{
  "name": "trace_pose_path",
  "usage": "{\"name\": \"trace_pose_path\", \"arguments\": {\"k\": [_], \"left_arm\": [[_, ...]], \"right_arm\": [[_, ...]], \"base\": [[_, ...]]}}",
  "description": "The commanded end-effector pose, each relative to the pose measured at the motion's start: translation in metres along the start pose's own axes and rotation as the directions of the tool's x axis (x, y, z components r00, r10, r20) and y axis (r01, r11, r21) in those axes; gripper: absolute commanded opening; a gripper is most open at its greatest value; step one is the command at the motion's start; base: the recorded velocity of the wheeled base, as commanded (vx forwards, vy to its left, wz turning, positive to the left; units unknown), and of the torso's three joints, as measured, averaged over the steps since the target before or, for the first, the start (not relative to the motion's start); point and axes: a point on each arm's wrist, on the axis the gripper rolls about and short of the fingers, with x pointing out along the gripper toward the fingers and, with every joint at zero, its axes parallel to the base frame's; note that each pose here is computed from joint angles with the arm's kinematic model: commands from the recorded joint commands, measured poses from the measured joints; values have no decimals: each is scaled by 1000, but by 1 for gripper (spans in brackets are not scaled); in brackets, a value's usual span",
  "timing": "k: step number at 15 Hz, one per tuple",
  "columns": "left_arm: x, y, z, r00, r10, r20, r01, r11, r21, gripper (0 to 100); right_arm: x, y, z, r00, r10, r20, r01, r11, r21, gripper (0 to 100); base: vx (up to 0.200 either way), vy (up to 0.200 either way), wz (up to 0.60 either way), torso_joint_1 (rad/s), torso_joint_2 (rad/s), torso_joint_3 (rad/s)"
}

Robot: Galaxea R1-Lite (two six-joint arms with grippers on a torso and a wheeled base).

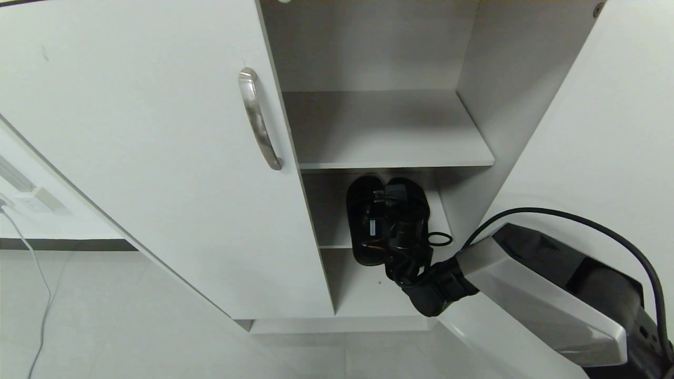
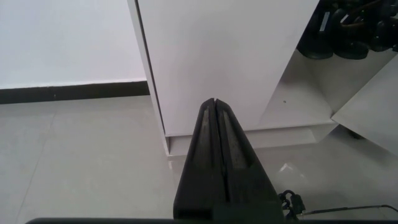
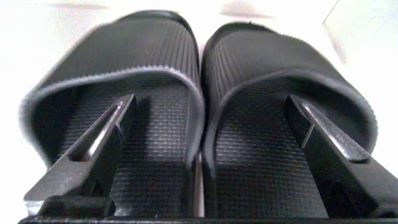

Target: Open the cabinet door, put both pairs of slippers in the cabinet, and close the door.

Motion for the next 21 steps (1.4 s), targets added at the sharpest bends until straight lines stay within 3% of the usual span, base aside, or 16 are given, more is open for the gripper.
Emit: {"name": "trace_pose_path", "arguments": {"k": [1, 4, 8, 14, 21], "left_arm": [[0, 0, 0, 1000, 1, -1, -1, 1000, 0, 0], [0, 0, 0, 1000, 0, -1, 0, 1000, 0, 0], [0, 0, 0, 1000, 0, -1, 0, 1000, 1, 0], [0, 0, 0, 1000, 0, -1, 0, 1000, 1, 0], [0, 0, 0, 1000, -2, -1, 2, 1000, 1, 0]], "right_arm": [[-19, 0, 17, 999, 25, 21, -26, 999, 20, 100], [-48, 0, 22, 998, 65, 18, -66, 998, 20, 100], [-87, -18, 12, 995, 99, -7, -99, 995, 2, 100], [-101, -25, 5, 994, 111, -12, -111, 994, -1, 100], [-103, -24, 3, 993, 118, -19, -118, 993, -7, 100]], "base": [[0, 0, 0, 0, 0, 0], [0, 0, 0, 0, 0, 0], [0, 0, 0, 0, 0, 0], [0, 0, 0, 0, 0, 0], [-200, 0, 0, 2, 3, 0]]}}
